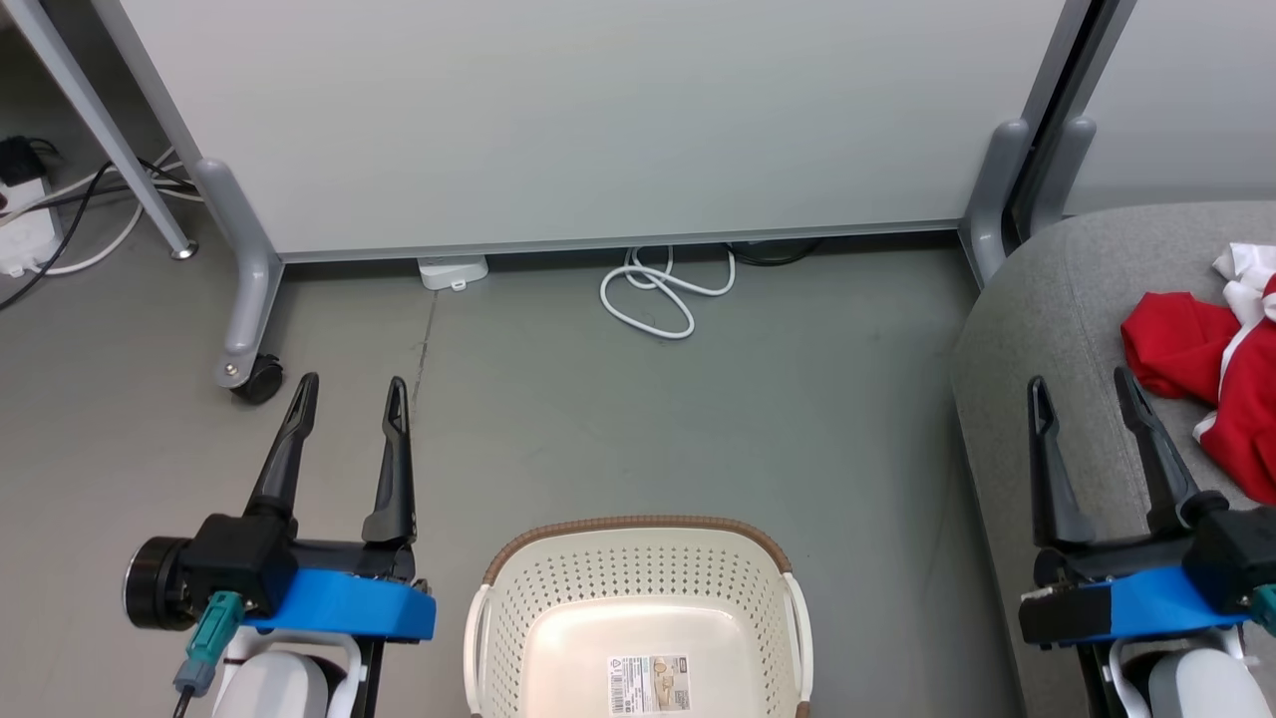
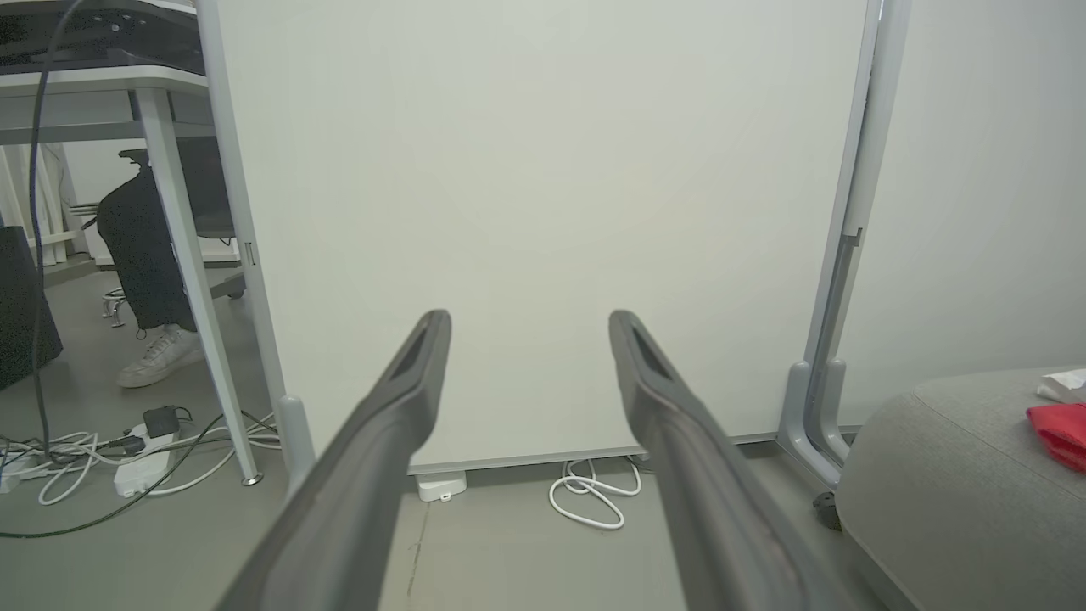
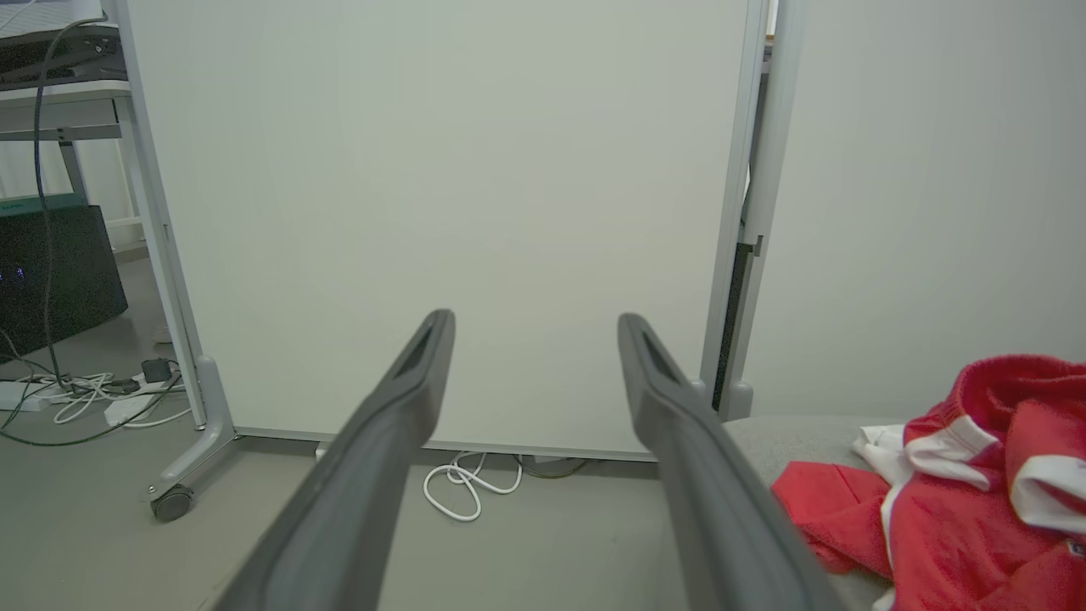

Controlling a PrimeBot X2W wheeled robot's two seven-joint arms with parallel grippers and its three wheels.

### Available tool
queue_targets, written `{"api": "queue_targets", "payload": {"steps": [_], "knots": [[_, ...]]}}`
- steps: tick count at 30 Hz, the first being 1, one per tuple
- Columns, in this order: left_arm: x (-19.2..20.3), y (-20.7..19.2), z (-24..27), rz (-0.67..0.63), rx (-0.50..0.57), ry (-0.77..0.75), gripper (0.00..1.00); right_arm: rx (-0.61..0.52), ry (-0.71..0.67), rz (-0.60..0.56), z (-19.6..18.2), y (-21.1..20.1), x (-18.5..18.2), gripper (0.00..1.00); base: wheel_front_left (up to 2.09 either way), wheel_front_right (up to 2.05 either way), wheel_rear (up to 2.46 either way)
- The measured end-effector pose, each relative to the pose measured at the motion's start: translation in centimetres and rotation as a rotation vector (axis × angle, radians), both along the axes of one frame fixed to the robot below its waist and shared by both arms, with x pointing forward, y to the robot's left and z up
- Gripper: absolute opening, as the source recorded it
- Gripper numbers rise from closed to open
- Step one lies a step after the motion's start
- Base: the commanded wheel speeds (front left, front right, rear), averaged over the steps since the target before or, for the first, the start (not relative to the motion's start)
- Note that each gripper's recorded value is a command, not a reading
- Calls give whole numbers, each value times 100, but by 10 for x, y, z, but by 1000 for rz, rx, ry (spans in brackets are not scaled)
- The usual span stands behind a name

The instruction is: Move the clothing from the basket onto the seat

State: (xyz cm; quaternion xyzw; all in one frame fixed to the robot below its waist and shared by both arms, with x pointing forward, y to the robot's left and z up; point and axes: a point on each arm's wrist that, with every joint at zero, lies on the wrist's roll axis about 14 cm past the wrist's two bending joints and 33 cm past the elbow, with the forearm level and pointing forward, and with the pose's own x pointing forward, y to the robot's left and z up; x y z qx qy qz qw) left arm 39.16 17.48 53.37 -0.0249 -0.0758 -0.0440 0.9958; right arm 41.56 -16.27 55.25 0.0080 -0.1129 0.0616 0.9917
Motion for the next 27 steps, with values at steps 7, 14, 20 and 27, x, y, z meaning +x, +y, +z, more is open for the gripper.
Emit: {"api": "queue_targets", "payload": {"steps": [7,14,20,27], "knots": [[-11,5,-3,26,-14,6,100,10,17,-4,-6,-1,-13,100,0,0,0],[-21,6,-7,38,-23,15,100,37,32,2,-10,1,-22,100,0,0,0],[-27,8,-12,45,-33,31,100,57,50,11,-15,3,-27,100,0,0,0],[-32,9,-17,49,-37,44,100,77,88,15,-26,5,-33,100,0,0,0]]}}
